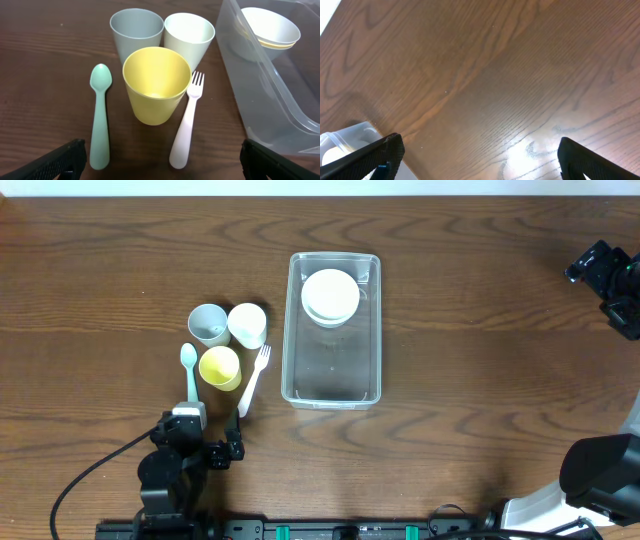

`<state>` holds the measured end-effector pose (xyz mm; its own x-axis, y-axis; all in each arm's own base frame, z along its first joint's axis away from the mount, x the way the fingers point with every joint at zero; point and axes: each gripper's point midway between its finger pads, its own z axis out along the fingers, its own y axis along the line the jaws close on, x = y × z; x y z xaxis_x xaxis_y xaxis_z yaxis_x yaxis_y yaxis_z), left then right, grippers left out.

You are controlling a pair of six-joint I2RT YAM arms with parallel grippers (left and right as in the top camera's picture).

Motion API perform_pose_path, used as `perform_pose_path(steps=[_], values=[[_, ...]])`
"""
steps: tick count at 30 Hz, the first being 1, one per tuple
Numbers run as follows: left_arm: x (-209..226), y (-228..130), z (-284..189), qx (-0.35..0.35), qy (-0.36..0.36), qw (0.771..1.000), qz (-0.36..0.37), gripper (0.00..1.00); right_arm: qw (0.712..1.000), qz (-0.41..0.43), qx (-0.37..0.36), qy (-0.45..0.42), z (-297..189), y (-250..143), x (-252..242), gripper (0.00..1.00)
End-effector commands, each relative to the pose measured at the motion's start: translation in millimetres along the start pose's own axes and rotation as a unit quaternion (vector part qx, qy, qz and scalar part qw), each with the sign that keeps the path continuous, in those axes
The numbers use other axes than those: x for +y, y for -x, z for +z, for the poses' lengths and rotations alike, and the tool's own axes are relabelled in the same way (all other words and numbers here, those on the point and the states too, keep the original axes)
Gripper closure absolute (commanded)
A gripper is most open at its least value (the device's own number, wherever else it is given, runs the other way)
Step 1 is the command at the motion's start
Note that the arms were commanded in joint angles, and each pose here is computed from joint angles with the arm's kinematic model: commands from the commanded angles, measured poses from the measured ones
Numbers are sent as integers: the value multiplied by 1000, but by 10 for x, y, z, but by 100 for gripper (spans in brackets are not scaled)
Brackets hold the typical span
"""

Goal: Pack container

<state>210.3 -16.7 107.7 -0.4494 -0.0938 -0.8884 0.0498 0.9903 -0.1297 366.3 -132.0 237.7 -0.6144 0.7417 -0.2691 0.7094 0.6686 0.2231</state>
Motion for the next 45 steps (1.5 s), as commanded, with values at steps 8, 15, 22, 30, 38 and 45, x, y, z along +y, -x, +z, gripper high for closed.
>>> perform_pose_path(steps=[8, 15, 22, 30, 38, 45], values=[[27, 935, -174, 78, 45, 996, -17, 2, 1000, 1, 5, -4, 32, -4, -37, 1], [18, 1303, 75, 244, 53, 968, -3, 2, 1000, 1, 5, -4, 32, -4, -37, 1], [137, 888, 482, 373, 80, 921, -80, 2, 1000, 1, 5, -4, 32, -4, -37, 1], [347, 554, 588, 440, 111, 883, -121, 2, 1000, 1, 5, -4, 32, -4, -37, 1], [449, 364, 795, 447, 110, 880, -114, 12, 1000, 1, 5, -4, 32, -4, -37, 1], [489, 116, 936, 483, 113, 861, -118, 20, 1000, 1, 5, -4, 32, -4, -37, 1]])
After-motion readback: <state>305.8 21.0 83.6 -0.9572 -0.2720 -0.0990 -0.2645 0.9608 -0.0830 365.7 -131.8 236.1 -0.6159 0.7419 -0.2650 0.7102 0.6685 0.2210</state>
